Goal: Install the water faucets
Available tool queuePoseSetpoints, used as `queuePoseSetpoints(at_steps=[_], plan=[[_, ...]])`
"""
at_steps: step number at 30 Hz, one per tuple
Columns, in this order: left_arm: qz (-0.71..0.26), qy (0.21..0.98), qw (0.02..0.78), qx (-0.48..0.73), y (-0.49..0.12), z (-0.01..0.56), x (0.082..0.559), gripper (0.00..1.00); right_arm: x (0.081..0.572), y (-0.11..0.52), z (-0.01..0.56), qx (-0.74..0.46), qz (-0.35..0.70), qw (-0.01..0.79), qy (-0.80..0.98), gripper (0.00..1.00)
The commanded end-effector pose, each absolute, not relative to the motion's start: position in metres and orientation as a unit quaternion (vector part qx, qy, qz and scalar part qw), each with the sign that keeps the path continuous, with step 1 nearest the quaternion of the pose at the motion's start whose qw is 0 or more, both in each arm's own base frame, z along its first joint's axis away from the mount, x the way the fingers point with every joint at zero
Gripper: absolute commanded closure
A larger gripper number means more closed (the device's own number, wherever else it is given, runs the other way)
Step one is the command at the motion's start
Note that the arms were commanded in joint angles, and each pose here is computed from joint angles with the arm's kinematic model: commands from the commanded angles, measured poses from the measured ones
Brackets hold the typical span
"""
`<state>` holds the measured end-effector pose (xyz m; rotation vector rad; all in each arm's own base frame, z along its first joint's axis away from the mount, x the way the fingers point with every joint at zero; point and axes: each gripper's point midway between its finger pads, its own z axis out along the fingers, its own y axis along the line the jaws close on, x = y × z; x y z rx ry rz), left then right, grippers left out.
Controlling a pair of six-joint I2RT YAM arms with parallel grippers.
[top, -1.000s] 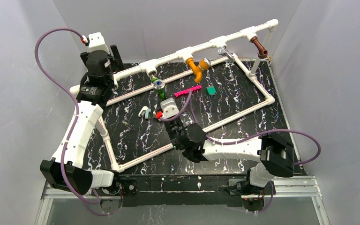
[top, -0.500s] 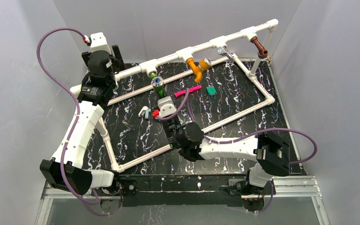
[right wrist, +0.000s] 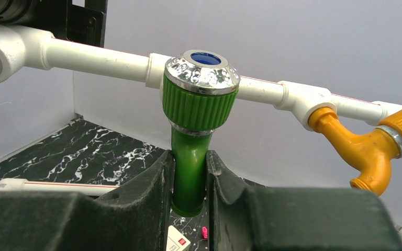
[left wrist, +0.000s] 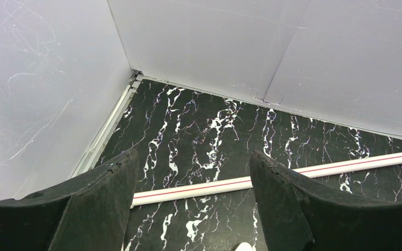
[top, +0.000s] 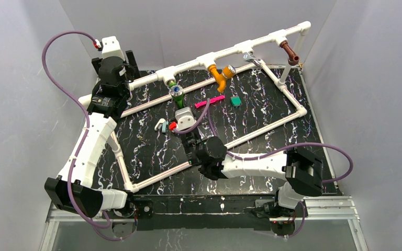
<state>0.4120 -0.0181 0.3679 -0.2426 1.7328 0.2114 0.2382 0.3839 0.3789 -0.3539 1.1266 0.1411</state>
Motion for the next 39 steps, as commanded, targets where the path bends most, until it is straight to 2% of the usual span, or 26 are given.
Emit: queuePoseSetpoints(at_steps=[1,39], plan=[[0.112,0.817,0.562,-0.067,-0.027,0.310,0.400,0.25,0.235,0.379,0.413,-0.120,0.093,0.845,0.512,0.99],[0.112,0.818,0.560,-0.062,-0.030,0.307,0.400,0.24,0.237,0.387,0.394,-0.141,0.086,0.834,0.527,0.99]])
